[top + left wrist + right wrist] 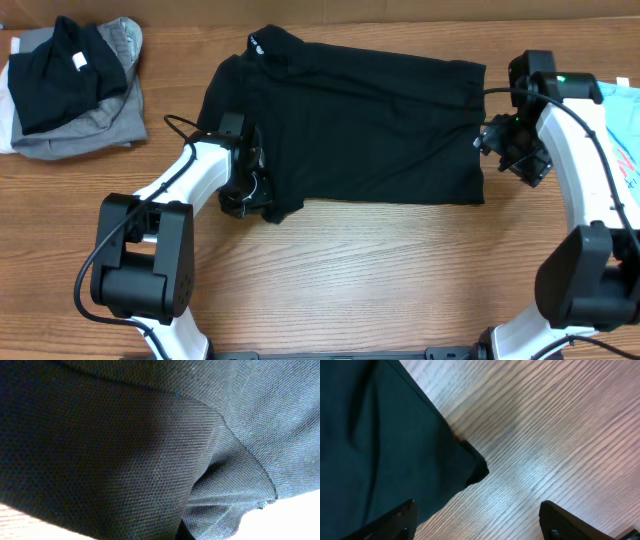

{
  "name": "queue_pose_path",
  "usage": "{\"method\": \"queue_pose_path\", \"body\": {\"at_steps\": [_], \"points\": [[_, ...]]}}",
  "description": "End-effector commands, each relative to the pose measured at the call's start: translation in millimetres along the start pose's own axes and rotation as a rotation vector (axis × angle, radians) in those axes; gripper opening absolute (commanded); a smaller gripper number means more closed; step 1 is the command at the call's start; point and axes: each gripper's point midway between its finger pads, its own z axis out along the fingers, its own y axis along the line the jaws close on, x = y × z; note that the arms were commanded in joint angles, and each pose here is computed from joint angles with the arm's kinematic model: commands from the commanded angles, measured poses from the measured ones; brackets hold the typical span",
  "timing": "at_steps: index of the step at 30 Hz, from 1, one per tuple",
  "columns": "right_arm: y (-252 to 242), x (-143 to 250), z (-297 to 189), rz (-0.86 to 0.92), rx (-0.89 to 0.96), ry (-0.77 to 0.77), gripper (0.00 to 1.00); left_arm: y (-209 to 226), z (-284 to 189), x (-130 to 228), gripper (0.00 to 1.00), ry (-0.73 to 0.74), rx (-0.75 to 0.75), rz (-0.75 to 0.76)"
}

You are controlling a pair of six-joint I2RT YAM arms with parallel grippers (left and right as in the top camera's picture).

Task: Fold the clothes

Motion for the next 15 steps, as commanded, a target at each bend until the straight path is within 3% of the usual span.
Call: {"method": "queue_pose_path", "body": {"at_steps": [1, 5, 9, 15], "points": [[-4.1, 14.6, 19.1, -0.008, 0.018, 0.062, 0.73, 11.8, 8.4, 9.5, 0.04, 0.039, -0.060, -0.006], [-8.3, 30.4, 46.2, -0.021, 0.030, 0.104, 0.63, 11.9, 8.3, 9.5, 0.04, 0.040, -0.060, -0.006], [12.7, 46.1, 72.1, -0.102, -0.101, 0.151, 0.57, 11.9, 8.3, 9.6, 0.04, 0.040, -0.060, 0.002], [16.3, 48.6, 91.8, -0.098, -0.128, 0.129, 0.56, 13.0, 8.1, 13.0, 0.04, 0.054, -0.065, 0.002]]}}
